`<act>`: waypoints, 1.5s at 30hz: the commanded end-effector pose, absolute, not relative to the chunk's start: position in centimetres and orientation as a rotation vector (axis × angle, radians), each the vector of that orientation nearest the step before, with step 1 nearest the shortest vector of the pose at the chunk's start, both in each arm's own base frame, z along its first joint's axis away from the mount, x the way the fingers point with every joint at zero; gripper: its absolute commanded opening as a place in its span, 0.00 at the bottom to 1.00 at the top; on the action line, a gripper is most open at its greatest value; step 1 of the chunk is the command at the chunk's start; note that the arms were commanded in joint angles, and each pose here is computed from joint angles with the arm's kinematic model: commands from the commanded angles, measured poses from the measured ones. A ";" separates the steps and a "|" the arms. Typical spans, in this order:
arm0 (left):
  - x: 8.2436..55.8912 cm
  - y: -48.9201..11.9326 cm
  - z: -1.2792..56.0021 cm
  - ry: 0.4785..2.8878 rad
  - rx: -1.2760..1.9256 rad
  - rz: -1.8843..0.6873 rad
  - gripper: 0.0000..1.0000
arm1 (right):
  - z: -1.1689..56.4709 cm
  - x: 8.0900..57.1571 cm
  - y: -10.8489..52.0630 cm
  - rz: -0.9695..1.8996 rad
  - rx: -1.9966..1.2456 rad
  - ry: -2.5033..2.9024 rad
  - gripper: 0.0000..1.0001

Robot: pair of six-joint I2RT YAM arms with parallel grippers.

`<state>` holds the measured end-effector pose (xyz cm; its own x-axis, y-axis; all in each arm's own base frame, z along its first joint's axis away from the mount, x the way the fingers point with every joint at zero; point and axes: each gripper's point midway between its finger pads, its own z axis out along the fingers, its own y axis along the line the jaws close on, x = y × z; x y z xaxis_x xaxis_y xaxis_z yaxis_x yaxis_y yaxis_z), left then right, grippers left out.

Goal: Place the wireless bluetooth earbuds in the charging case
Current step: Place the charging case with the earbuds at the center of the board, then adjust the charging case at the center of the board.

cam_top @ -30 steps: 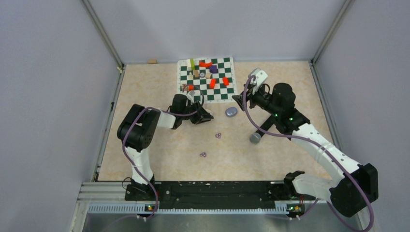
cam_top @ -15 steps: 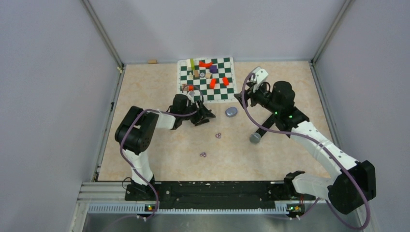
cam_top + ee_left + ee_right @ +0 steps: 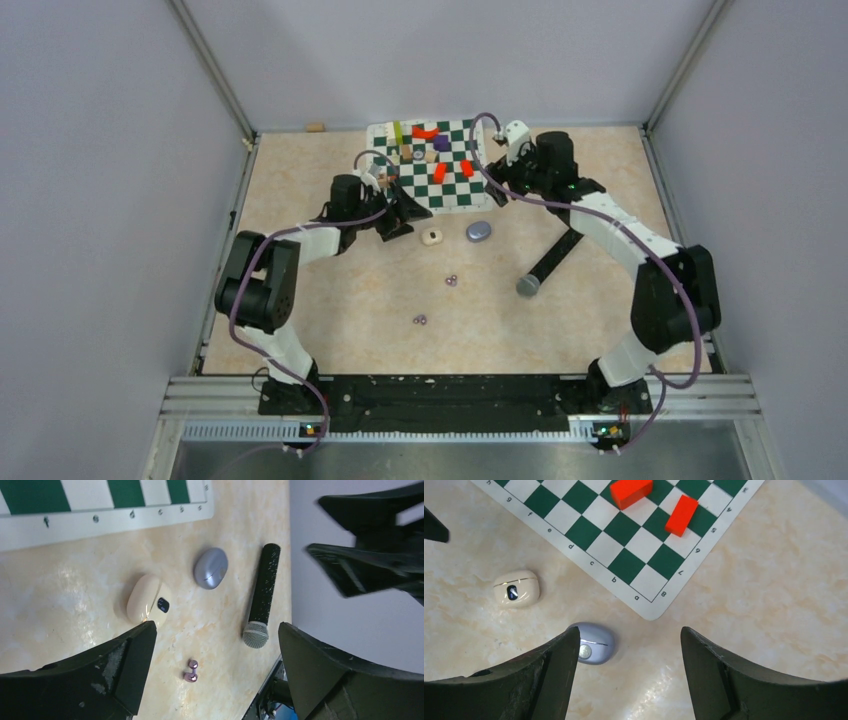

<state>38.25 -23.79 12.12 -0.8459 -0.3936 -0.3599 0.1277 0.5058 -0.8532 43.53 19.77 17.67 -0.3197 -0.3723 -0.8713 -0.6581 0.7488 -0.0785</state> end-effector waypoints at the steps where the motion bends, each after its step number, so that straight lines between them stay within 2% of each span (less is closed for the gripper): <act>1: 39.4 -22.9 17.6 2.059 -0.088 -1.286 0.99 | 15.5 43.9 21.1 0.479 -0.789 2.090 0.73; 7: 39.5 -22.2 18.2 2.032 -0.091 -1.266 0.99 | 11.2 45.3 21.4 0.522 -0.728 2.264 0.71; 20: 39.4 -22.4 17.9 2.019 -0.103 -1.304 0.99 | 5.5 47.2 19.0 0.308 -0.651 2.420 0.59; 39: 39.3 -22.3 18.4 2.003 -0.103 -1.323 0.99 | 5.0 39.9 21.7 0.427 -1.024 2.412 0.55; 45: 39.4 -22.2 18.4 2.001 -0.108 -1.326 0.99 | 6.9 37.4 22.2 0.510 -1.096 2.344 0.55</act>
<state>39.30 -22.37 16.89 -0.7644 -0.4291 -0.4812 0.2551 0.4842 -0.8369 38.68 21.18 2.97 -0.6364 -0.5838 -0.5041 -0.7237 0.6781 0.1284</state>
